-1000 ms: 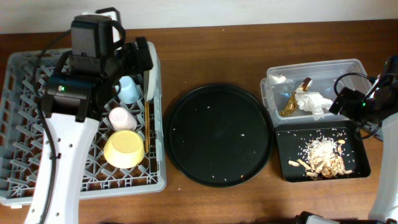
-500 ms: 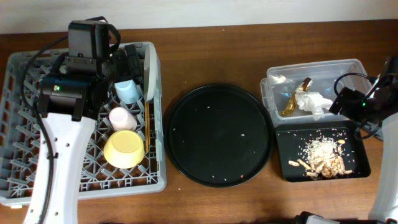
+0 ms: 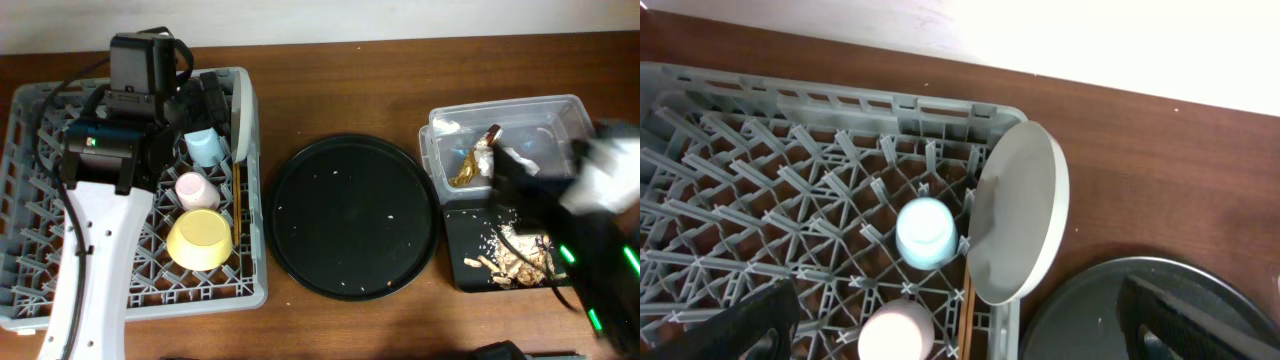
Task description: Sort waste into correct bins and load items into the dishwasher rack
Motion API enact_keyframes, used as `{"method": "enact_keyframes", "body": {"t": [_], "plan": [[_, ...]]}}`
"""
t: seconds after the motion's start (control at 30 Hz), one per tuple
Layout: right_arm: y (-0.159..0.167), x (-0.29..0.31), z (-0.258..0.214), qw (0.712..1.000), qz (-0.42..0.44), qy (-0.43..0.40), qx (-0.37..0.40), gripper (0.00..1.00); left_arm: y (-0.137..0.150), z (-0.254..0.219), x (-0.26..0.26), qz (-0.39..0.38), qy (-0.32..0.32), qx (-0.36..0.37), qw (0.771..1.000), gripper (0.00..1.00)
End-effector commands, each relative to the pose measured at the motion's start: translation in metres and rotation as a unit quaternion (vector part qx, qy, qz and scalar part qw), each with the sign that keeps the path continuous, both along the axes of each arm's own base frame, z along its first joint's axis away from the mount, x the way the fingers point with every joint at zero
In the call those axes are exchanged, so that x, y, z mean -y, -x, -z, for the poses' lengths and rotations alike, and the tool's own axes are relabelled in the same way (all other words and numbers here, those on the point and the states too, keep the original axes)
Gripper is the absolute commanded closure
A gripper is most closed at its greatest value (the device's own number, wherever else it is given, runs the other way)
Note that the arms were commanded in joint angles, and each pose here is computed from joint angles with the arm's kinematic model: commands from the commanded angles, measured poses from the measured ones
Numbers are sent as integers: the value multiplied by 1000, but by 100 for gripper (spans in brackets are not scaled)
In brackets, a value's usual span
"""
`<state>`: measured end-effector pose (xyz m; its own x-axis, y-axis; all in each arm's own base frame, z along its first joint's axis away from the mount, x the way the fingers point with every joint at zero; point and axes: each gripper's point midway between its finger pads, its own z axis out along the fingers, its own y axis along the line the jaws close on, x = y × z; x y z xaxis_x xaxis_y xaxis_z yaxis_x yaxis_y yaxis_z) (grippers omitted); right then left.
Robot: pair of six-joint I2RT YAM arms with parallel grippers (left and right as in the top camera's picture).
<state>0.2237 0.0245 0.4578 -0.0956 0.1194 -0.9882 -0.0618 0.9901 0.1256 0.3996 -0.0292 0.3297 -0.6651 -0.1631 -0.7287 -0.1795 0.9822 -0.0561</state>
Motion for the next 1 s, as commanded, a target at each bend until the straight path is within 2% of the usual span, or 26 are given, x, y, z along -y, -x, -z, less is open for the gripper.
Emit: {"method": "enact_keyframes", "body": {"t": [0.0,0.17,0.4,0.67,0.97], "plan": [[28,22,12,995,43,26,86,1,2,-7,-3,-3,-4,9,1000,1],[47,32,63,983,63,40,166,1,2,-7,-3,-3,-4,9,1000,1],[20,22,136,980,35,45,191,1,2,-7,-3,-3,-4,9,1000,1],[-15,22,231,994,28,1,107,1,2,-7,-3,-3,-4,9,1000,1],[-23,19,289,999,20,3,32,1,2,-7,-3,-3,-4,9,1000,1]]}}
